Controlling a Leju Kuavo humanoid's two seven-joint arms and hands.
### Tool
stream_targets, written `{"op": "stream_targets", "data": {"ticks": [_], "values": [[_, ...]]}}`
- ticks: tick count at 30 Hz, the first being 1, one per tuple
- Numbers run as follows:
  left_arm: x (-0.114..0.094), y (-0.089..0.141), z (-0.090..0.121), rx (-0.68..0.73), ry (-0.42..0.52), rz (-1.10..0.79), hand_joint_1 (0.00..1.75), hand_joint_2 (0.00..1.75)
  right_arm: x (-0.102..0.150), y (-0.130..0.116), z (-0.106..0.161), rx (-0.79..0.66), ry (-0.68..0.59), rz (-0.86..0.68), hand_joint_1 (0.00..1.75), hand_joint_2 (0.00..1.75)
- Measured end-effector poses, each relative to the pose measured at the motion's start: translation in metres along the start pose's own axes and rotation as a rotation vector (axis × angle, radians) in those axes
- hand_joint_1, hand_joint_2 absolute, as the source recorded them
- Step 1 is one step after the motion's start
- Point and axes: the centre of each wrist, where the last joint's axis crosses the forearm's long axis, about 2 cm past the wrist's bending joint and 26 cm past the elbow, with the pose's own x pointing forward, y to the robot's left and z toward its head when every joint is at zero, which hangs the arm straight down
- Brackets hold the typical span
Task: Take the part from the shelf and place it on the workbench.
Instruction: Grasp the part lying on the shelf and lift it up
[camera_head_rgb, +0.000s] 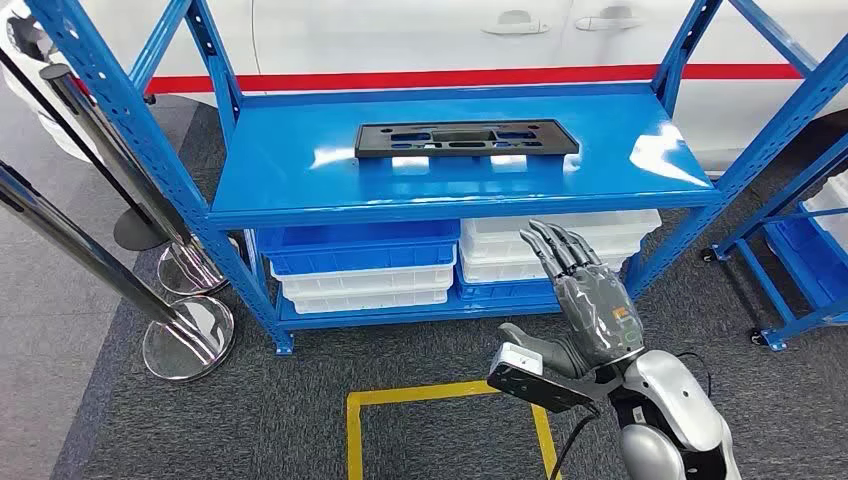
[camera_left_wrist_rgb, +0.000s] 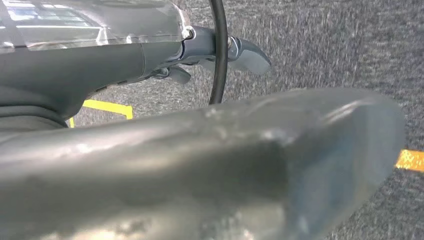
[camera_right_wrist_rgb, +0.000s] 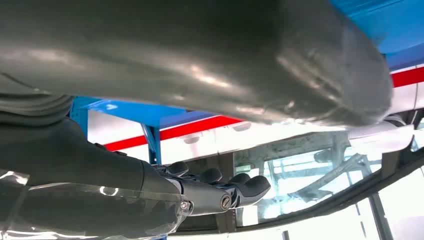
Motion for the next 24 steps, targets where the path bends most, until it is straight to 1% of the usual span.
{"op": "stream_targets", "data": {"ticks": [10,24], "values": [[-0.0012,0.0009,-0.0008,-0.005,0.008,-0.002,0.00,0.00,0.0067,-0.0004,-0.0058,-0.004,-0.035,-0.002,0.00,0.00],[-0.0006,0.0005,-0.0012,-0.005,0.009,-0.003,0.00,0.00,0.0074,-0.0017,-0.0069,-0.009,-0.039,0.006,0.00,0.00]]}}
